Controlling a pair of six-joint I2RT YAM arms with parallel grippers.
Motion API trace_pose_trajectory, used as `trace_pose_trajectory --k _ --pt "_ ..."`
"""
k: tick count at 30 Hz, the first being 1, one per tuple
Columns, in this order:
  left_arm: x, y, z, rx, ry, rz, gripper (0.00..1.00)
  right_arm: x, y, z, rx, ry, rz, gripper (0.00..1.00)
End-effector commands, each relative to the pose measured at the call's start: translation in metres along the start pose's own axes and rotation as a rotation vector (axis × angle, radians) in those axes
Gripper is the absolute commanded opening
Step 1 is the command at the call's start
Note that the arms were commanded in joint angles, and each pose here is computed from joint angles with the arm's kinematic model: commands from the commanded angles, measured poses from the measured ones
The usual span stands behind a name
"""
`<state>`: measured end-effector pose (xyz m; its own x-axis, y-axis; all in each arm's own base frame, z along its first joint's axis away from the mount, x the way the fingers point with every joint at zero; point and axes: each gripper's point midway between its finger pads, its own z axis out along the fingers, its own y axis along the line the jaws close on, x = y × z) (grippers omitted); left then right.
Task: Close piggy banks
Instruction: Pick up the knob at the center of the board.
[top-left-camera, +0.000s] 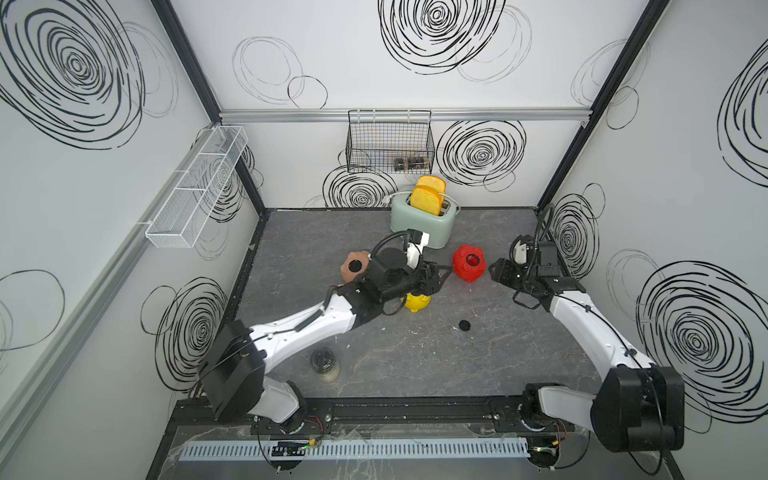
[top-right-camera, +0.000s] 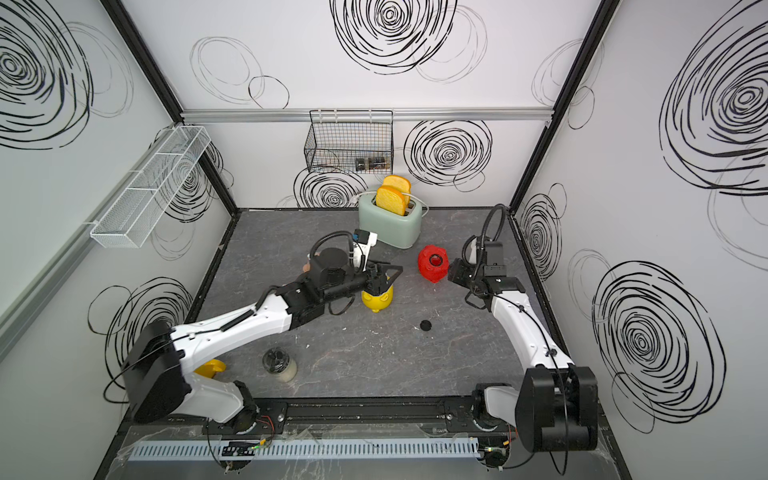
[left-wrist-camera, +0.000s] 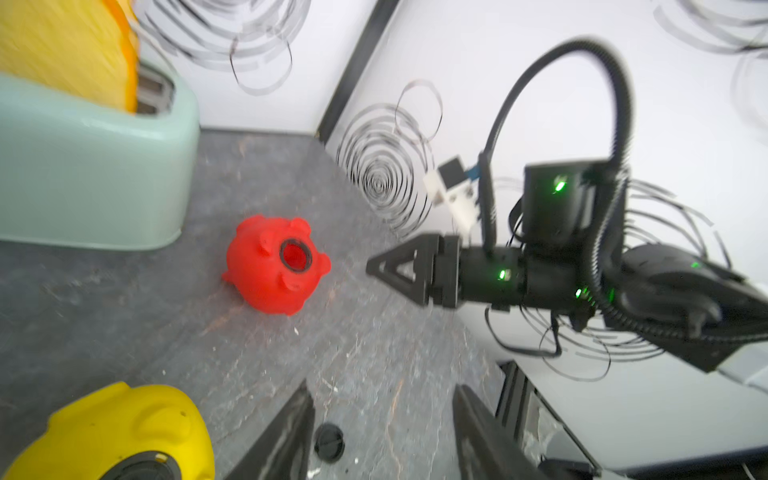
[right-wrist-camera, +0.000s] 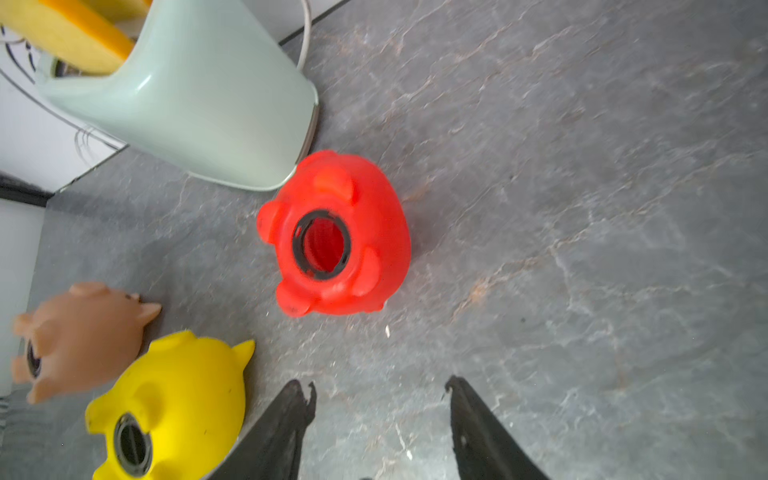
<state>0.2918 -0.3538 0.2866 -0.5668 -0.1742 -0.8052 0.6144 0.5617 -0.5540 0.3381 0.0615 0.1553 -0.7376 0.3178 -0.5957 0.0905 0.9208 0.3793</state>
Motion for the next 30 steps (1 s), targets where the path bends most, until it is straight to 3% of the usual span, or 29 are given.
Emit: trace_pose_trajectory --k 1,4,11,17,23,30 --pt "-0.006 0.004 -0.036 -0.046 -0.069 0.036 0.58 0.046 0.005 -0.008 0.014 0.124 -0.075 0.53" --pt "0.006 0.005 -0.071 -0.049 -0.085 0.032 0.59 0.074 0.024 -0.011 -0.033 0.178 -0.145 0.43" --pt "0.028 0.004 -0.132 -0.057 -0.067 0.021 0.60 0.137 0.045 0.005 -0.017 0.349 -0.271 0.31" --pt "0.023 0.000 -0.170 -0.088 -0.054 0.054 0.61 0.173 0.036 0.023 0.071 0.483 -0.313 0.29" --pt "0.024 0.004 -0.199 -0.123 -0.050 0.106 0.63 0.175 0.025 0.029 0.128 0.475 -0.307 0.28" --pt "0.038 0.022 -0.205 -0.191 -0.032 0.147 0.64 0.171 0.011 0.039 0.157 0.469 -0.247 0.23"
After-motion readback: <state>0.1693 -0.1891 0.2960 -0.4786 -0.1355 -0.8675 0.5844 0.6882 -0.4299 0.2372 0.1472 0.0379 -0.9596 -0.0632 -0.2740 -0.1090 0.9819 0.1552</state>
